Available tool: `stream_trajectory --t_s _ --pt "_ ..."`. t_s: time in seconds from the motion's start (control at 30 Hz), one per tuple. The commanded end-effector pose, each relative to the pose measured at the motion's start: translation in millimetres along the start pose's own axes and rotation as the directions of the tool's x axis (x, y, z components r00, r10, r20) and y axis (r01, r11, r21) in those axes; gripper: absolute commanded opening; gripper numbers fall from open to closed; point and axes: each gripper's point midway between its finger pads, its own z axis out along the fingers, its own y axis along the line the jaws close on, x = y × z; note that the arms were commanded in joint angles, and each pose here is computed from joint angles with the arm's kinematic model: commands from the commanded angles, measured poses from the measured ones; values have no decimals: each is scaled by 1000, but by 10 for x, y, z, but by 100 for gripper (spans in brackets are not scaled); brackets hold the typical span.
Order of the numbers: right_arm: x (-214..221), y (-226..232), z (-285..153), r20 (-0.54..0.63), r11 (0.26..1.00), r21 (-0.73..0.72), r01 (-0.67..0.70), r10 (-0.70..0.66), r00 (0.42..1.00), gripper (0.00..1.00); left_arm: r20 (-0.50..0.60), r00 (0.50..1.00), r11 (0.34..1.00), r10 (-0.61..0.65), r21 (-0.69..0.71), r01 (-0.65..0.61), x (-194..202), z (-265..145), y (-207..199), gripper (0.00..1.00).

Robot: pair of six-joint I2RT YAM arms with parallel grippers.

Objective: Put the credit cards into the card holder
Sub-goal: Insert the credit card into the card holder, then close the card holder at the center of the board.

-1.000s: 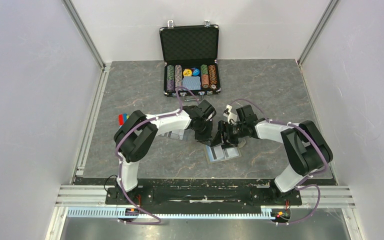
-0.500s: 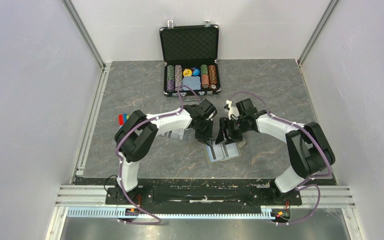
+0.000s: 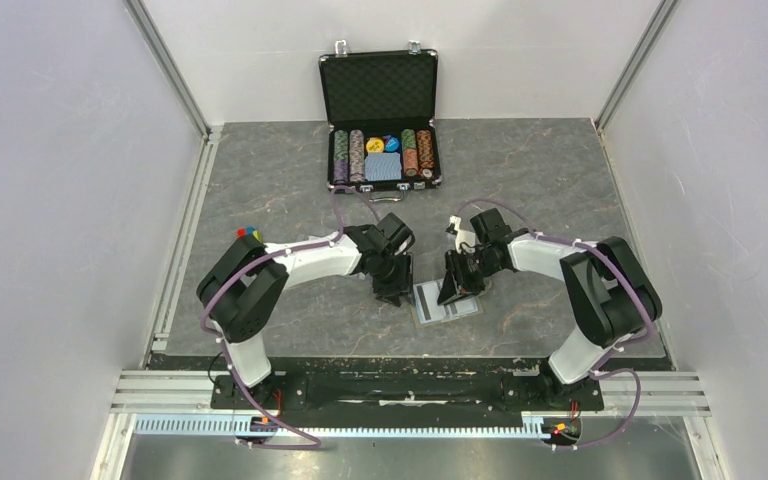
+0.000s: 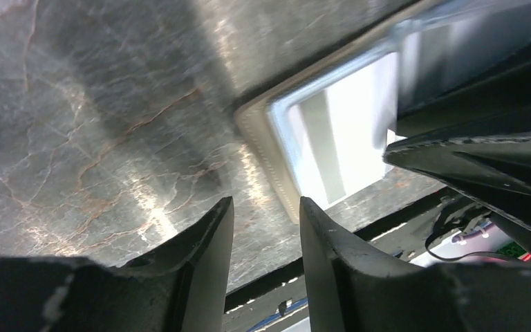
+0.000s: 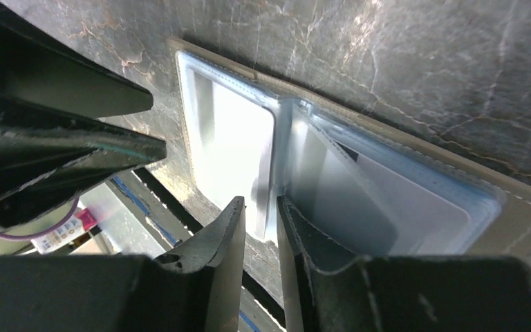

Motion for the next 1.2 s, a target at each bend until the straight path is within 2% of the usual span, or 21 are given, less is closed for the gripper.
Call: stream_trajectory --t_s 0.0,0.17,0.33,0.6,0.77,1.07,1.17 --pt "84 -48 89 -19 1000 -23 -15 15 1000 24 17 997 995 -71 65 69 9 66 -89 47" --pt "172 -99 147 -32 999 -29 -33 32 999 21 -12 994 986 -109 122 109 19 241 -141 48" --pt "194 -79 179 -25 997 -59 -52 50 998 20 3 991 961 -137 242 133 -62 295 -320 48" --pt "35 70 122 23 992 -118 -39 42 999 22 97 988 919 -118 388 72 -242 -23 -632 44" --pt "-69 144 83 45 990 -140 -23 30 999 24 97 990 877 -103 479 44 -283 -144 -849 38" --pt "-163 179 64 69 988 -154 -34 45 997 25 102 991 835 -84 551 14 -329 -249 -1032 35" --pt "-216 217 47 82 986 -164 -30 44 996 26 86 994 851 -63 524 9 -306 -194 -998 29"
